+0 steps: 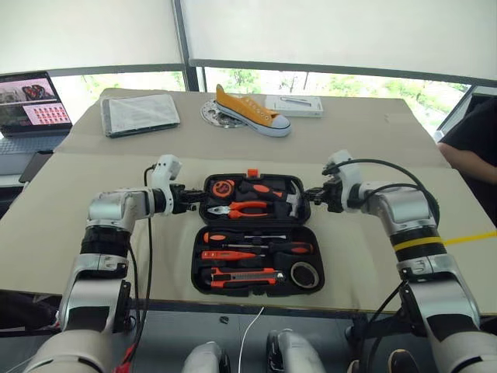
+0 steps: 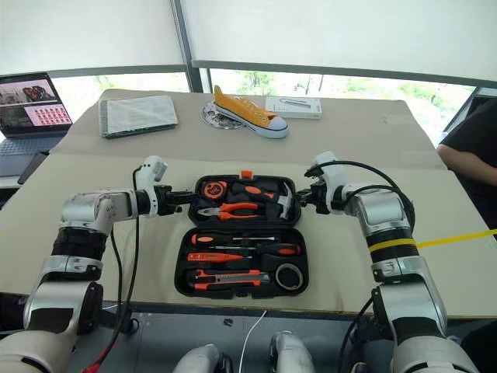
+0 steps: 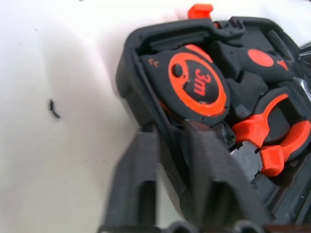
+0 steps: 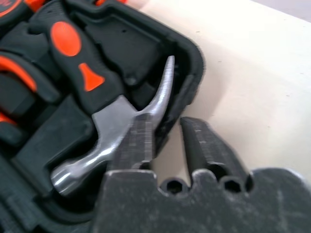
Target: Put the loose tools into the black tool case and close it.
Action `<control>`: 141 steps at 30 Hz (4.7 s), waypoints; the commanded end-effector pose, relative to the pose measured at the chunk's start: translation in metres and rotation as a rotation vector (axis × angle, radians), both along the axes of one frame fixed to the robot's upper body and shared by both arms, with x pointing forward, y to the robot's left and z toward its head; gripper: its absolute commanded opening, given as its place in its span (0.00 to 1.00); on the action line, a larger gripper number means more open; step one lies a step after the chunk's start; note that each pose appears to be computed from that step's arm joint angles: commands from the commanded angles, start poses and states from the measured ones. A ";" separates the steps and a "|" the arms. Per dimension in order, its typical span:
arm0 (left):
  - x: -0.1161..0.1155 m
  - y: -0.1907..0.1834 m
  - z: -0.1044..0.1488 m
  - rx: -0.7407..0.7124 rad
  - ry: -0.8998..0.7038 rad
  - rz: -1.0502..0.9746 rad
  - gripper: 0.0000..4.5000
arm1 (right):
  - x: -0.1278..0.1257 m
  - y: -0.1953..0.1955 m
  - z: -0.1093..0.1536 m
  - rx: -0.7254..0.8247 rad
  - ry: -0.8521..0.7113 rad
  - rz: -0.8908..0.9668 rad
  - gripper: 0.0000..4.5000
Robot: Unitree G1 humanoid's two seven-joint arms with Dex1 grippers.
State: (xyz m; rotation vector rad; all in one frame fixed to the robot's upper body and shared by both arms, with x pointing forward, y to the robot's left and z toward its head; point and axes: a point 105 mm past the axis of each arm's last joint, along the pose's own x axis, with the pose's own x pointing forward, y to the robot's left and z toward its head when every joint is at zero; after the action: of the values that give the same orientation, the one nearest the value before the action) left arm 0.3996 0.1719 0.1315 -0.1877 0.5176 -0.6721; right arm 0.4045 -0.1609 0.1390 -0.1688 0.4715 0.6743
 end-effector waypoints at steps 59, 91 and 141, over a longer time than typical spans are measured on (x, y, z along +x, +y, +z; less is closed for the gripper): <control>-0.038 0.068 0.018 0.482 -0.487 -0.221 0.28 | -0.172 0.002 -0.010 -0.220 -0.307 0.629 0.02; -0.073 -0.090 0.070 0.224 -0.590 -1.022 0.01 | -0.165 -0.003 -0.006 -0.152 -0.296 0.469 0.00; -0.073 -0.107 -0.023 0.571 -0.617 -1.236 0.01 | -0.139 0.048 0.014 -0.001 -0.331 0.454 0.00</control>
State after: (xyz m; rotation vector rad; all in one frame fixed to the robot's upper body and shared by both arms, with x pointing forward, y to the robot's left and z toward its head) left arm 0.3273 0.0538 0.1368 0.9264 0.0107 -1.6487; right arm 0.2623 -0.1130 0.1522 -0.3601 0.1062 1.0857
